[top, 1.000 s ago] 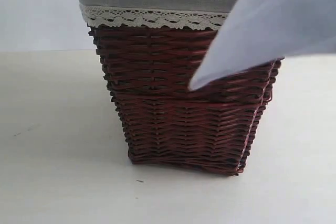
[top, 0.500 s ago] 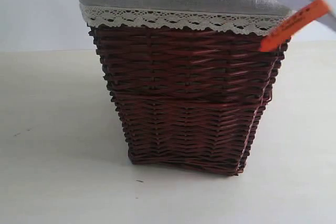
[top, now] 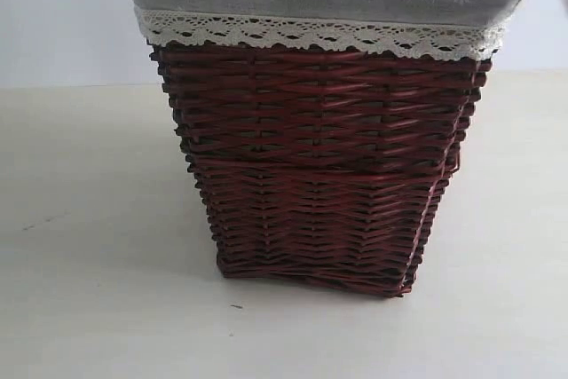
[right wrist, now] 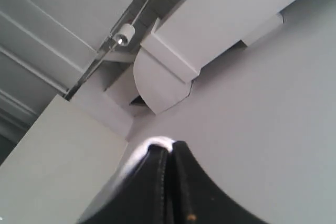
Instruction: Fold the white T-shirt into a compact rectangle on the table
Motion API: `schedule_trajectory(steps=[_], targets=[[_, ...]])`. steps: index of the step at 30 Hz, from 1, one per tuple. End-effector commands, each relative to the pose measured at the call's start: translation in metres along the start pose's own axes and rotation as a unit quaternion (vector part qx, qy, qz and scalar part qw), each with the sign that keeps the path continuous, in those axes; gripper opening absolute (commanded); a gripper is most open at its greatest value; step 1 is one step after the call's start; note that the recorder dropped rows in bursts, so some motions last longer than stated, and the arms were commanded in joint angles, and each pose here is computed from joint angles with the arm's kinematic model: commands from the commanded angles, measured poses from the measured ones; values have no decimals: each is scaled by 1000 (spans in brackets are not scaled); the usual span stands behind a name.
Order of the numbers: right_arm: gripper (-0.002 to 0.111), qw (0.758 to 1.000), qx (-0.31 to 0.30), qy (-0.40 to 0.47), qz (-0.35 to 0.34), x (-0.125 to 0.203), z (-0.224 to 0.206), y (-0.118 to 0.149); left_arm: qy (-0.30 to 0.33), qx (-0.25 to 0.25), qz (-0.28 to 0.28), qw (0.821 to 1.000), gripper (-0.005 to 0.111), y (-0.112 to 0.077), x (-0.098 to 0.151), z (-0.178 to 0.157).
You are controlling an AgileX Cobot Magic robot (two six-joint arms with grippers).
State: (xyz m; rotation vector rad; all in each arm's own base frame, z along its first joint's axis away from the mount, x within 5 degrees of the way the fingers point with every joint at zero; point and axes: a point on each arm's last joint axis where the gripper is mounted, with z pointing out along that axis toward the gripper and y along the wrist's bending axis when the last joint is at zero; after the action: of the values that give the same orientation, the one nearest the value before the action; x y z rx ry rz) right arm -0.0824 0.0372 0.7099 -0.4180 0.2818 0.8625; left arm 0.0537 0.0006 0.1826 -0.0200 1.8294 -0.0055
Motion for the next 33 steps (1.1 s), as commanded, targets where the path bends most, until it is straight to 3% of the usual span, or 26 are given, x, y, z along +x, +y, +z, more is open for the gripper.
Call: schedule_trajectory(steps=[1,7,9,13,15,23,28,31,33], targets=[[0,999,6,-4,-34,-7,0,6,-6,3,3,1000,0,0,0,0],[0,999,23,-15,-17,-4,2,-5,-6,3,3,1000,0,0,0,0],[0,999,-9,21,-39,3,2,1,-6,3,3,1000,0,0,0,0],[0,969,-72,181,-150,36,-5,4,-6,3,3,1000,0,0,0,0],[0,959,-93,237,-124,59,-9,-7,-6,3,3,1000,0,0,0,0],[0,942,-9,336,-14,139,-39,-70,-6,3,3,1000,0,0,0,0],[0,914,-38,401,45,170,-60,-74,-6,3,3,1000,0,0,0,0],[0,874,-96,462,112,193,-83,-69,-6,3,3,1000,0,0,0,0],[0,862,-81,480,144,210,-98,-75,-6,3,3,1000,0,0,0,0]])
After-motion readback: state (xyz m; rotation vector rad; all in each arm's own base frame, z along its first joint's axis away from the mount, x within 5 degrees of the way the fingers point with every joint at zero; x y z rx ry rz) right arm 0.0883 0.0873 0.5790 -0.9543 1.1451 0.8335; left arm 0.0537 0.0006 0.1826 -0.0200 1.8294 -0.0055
